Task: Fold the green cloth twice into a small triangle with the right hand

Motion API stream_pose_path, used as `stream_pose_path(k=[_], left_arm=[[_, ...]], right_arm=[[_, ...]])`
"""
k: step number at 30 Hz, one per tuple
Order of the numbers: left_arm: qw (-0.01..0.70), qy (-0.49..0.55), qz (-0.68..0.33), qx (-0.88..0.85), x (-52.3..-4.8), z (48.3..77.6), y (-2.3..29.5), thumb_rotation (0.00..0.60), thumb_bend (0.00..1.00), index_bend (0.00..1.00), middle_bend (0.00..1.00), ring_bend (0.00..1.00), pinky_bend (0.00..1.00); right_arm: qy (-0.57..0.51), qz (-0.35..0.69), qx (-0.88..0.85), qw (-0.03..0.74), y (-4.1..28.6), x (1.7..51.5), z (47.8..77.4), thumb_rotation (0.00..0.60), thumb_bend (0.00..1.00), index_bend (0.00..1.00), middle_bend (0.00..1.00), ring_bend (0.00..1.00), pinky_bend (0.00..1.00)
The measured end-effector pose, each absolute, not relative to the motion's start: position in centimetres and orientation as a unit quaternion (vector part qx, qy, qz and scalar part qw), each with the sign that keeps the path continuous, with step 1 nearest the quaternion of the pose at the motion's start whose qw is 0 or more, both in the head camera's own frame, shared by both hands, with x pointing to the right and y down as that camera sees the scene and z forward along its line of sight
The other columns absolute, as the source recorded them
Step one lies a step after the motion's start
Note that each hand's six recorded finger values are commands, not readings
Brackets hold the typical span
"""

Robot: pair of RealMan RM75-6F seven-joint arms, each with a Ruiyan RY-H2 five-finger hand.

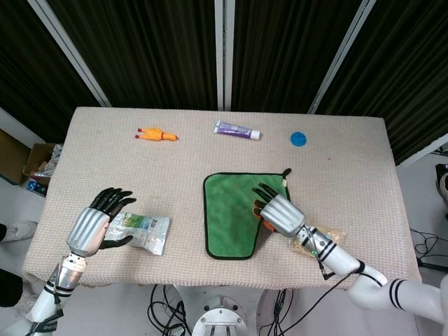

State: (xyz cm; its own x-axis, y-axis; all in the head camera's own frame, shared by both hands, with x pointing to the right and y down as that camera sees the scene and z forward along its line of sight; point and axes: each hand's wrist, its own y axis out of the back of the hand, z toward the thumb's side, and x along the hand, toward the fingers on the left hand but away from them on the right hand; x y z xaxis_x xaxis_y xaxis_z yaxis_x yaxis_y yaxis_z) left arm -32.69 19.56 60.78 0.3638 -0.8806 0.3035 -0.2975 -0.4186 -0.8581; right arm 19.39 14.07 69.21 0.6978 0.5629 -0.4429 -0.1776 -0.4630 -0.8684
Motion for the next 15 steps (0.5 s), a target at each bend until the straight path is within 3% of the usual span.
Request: stream_pose_path(k=[15], left_arm=[[0.363, 0.399, -0.409, -0.736, -33.7, 60.8, 19.8, 0.600, 0.00, 0.23, 0.17, 0.13, 0.13]], right_arm=[[-0.120, 0.381, -0.759, 0.514, 8.4, 11.8, 73.0, 0.600, 0.46, 0.74, 0.36, 0.10, 0.11]])
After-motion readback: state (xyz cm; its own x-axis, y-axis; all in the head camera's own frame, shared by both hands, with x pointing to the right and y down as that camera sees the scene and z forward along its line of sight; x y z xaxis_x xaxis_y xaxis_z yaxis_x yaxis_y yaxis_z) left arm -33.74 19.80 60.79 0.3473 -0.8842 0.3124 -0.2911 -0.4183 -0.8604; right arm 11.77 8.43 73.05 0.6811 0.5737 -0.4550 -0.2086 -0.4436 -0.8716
